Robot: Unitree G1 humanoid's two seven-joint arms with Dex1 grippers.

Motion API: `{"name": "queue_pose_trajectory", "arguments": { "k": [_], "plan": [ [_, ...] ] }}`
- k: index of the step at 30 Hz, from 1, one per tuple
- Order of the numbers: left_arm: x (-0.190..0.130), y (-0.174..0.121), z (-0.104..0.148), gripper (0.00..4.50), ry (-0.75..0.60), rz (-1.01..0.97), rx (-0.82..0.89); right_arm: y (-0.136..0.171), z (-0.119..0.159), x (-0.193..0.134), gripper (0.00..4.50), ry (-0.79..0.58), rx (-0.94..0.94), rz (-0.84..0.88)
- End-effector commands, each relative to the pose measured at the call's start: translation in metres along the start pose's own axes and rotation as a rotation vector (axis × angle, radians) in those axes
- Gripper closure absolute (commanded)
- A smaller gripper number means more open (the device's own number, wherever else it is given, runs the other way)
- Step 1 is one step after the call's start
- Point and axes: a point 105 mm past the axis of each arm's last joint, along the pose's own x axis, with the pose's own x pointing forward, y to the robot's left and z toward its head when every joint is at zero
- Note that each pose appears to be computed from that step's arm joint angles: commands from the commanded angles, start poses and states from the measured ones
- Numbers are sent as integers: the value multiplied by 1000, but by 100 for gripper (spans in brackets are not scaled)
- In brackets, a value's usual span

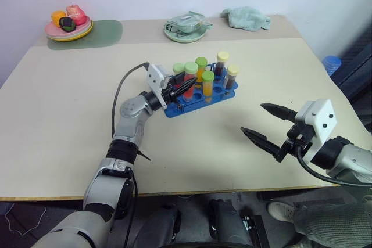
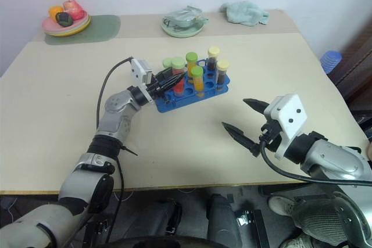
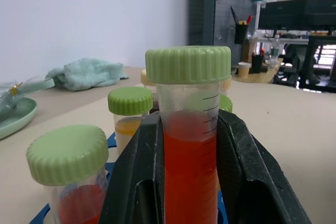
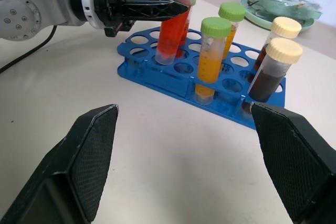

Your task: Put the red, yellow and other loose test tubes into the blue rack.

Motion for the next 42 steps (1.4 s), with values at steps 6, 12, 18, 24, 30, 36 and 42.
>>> {"name": "queue_pose_trajectory", "arguments": {
  "k": [6,12,18,24,30,36,42],
  "plan": [
    [-5,-4,-5,377,26,-20,8,1,14,0,37,-41,-44,3],
    [-9,-4,-6,377,23,-10,-6,1,15,0,37,-43,-45,5],
    [-11,1,-7,377,23,24,-18,1,14,0,37,-41,-44,7],
    [-4,-7,-8,377,27,-14,-2,0,12,1,37,-42,-41,7],
    [-1,-8,-9,377,33,-15,2,1,11,0,37,-44,-41,4],
    [-1,-9,-13,377,57,-3,16,1,9,-1,37,-46,-37,-1],
    [-1,-9,-9,133,53,-2,-3,0,8,0,37,-46,-37,0]
  ]
}}
